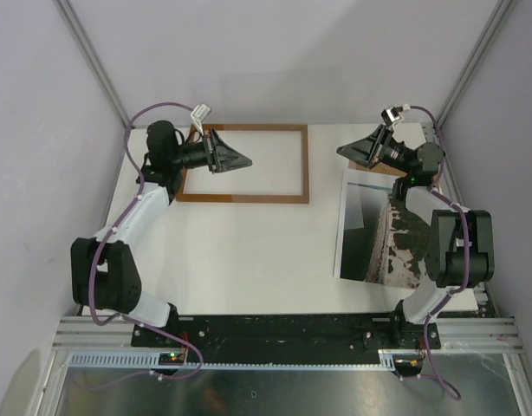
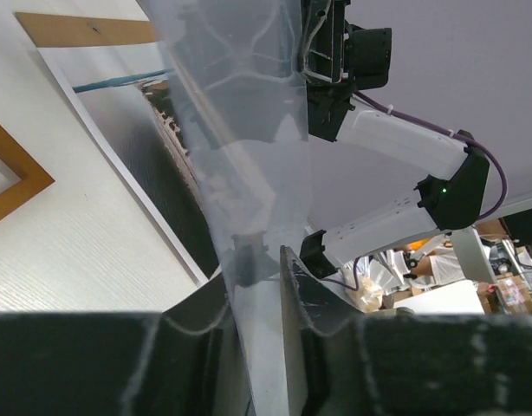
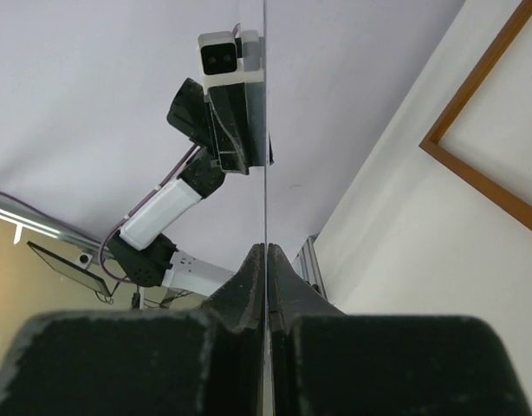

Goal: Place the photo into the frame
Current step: Adjust the glass panel.

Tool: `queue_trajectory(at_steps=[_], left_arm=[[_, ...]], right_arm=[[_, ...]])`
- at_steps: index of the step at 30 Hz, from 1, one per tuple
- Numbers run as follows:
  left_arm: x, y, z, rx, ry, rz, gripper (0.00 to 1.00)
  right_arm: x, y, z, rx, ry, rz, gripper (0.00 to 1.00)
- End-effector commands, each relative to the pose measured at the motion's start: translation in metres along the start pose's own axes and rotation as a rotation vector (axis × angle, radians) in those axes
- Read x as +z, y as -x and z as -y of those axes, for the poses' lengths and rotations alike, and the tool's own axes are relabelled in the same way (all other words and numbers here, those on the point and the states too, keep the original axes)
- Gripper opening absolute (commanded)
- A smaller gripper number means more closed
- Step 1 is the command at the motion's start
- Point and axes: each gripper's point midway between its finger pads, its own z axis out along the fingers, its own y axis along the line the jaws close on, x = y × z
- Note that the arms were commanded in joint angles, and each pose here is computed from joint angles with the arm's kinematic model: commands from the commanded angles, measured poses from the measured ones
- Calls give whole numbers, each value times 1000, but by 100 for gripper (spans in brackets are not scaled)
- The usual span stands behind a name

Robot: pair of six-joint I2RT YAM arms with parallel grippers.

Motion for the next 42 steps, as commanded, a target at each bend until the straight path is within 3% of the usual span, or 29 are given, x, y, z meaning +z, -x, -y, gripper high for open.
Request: queue_trajectory(at_steps=[1, 2, 4, 8, 10, 13, 19, 42], left_arm=[[-6, 2, 25, 68, -38, 9, 17], [-7, 2, 26, 67, -39, 9, 9], [-7, 2, 28, 71, -42, 9, 2], [-8, 1, 33, 89, -49, 8, 0], [-9, 1, 35, 93, -51, 8, 0], [-9, 1, 36, 97, -53, 5, 0], [-9, 0, 37, 110, -62, -4, 0], [-5, -6, 41, 148, -104, -65, 0]], right_arm=[[5, 1, -23, -92, 64, -20, 0], [5, 0, -25, -96, 68, -24, 0], [6, -2, -27, -98, 76, -33, 1], [8, -3, -30, -107, 90, -38, 31], [17, -10, -36, -109, 112, -69, 39], [22, -14, -42, -123, 129, -91, 45], [23, -19, -48, -148, 136, -127, 46], [1, -47, -75, -250, 146, -210, 35]])
